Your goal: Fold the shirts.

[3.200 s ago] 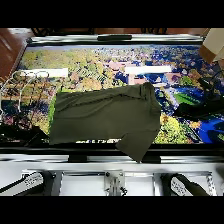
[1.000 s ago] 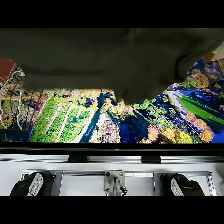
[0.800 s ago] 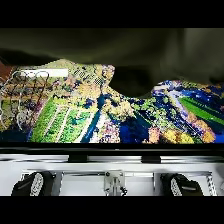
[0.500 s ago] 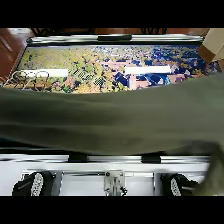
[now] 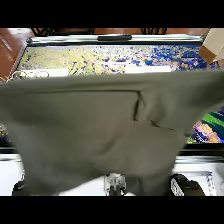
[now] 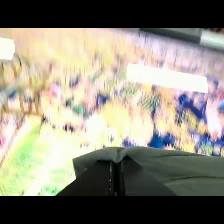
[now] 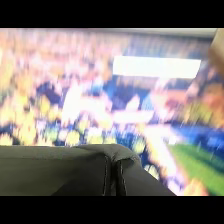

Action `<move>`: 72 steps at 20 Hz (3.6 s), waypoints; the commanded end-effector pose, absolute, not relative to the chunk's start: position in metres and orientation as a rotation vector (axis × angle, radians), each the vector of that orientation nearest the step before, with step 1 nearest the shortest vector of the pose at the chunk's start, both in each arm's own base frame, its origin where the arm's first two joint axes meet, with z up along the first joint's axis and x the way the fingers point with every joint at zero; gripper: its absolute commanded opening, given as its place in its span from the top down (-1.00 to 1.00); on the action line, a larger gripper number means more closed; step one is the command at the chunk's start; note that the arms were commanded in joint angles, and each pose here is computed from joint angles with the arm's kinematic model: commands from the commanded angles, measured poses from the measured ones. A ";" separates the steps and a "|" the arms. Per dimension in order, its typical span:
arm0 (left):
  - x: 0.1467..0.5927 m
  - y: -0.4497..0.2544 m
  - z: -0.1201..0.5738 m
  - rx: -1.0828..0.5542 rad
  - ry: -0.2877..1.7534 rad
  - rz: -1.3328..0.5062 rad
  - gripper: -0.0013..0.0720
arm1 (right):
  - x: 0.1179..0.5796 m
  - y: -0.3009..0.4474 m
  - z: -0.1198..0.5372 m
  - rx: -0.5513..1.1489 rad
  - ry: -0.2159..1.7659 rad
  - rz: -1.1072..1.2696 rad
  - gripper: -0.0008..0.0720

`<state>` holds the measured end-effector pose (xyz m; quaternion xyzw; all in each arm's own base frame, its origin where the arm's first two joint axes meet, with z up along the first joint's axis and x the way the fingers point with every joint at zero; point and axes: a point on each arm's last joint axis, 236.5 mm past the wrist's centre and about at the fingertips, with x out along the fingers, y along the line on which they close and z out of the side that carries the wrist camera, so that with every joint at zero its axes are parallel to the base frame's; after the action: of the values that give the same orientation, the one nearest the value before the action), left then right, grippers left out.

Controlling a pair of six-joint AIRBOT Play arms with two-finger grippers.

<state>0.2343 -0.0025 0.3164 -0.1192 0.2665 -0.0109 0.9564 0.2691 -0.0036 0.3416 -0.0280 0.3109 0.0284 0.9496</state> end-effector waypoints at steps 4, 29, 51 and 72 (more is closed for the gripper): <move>0.315 0.018 0.095 -0.424 0.954 -0.077 0.87 | 0.391 0.012 0.113 0.148 1.021 0.145 0.82; 0.400 -0.021 -0.049 -0.415 1.585 -0.349 0.87 | 0.373 0.014 -0.047 0.095 1.498 0.094 0.82; 0.356 -0.011 -0.089 -0.423 1.752 -0.220 0.47 | 0.366 0.018 -0.072 0.174 1.554 0.046 0.12; 0.183 -0.001 -0.087 -0.604 1.648 -0.185 -0.52 | 0.272 -0.030 0.013 0.416 1.453 0.077 -0.28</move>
<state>0.1877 0.0028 -0.0694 -0.2567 0.7345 -0.0848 0.6224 0.2674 -0.0361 0.0099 0.1738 0.6749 0.0248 0.7167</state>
